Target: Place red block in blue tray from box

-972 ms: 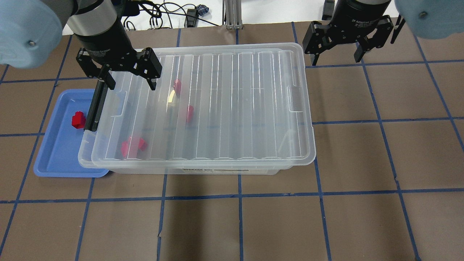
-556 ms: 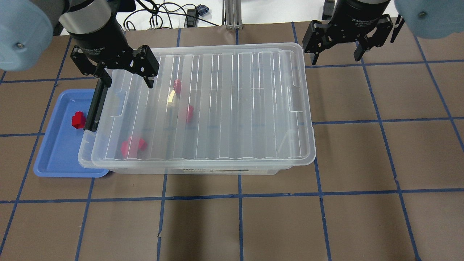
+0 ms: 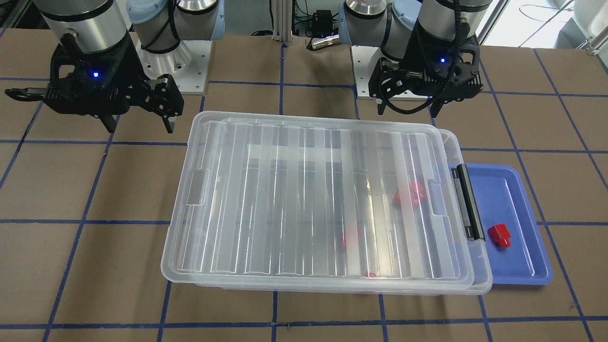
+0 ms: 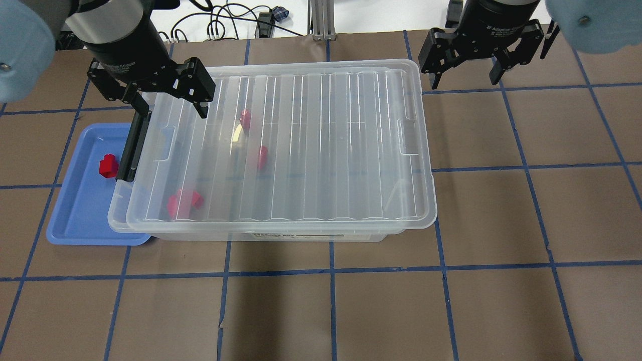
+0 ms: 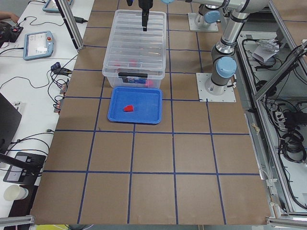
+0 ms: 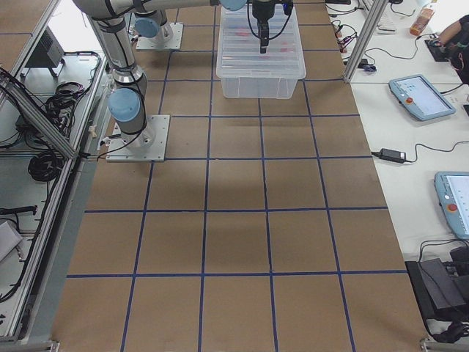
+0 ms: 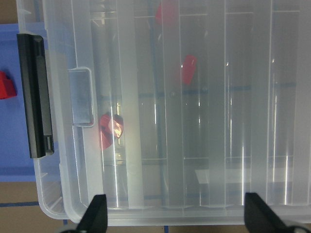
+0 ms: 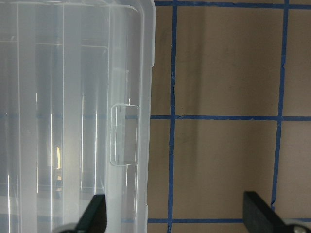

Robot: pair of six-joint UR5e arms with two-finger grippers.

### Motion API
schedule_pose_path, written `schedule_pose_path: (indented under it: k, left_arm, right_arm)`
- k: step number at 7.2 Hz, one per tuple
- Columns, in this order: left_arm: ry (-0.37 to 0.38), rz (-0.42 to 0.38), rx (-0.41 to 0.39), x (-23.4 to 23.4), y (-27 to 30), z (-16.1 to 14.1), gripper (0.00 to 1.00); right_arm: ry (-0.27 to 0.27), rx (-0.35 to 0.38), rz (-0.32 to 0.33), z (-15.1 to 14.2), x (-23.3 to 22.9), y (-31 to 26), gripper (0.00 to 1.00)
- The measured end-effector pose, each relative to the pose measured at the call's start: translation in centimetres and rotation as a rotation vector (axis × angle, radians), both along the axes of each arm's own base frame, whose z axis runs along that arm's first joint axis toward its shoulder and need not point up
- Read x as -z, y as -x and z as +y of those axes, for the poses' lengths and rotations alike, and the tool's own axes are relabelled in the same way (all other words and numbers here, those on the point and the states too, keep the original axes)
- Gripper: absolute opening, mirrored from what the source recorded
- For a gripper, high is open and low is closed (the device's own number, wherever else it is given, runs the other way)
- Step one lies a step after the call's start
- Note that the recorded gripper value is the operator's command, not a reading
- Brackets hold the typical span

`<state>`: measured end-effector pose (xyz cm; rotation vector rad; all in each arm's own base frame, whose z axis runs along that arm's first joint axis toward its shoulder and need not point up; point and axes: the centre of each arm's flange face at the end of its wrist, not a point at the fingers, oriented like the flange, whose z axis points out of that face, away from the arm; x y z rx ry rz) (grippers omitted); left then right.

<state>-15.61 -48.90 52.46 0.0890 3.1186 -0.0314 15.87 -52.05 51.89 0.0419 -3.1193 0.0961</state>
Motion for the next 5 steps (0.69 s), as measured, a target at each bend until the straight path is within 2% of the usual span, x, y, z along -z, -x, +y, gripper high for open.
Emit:
schedule_pose_path:
  k: [5]
  left_arm:
    - [0.007,0.003,-0.001,-0.31,0.0,0.24,1.0]
  right_arm:
    - [0.0,0.0,0.0,0.06,-0.01,0.0,1.0]
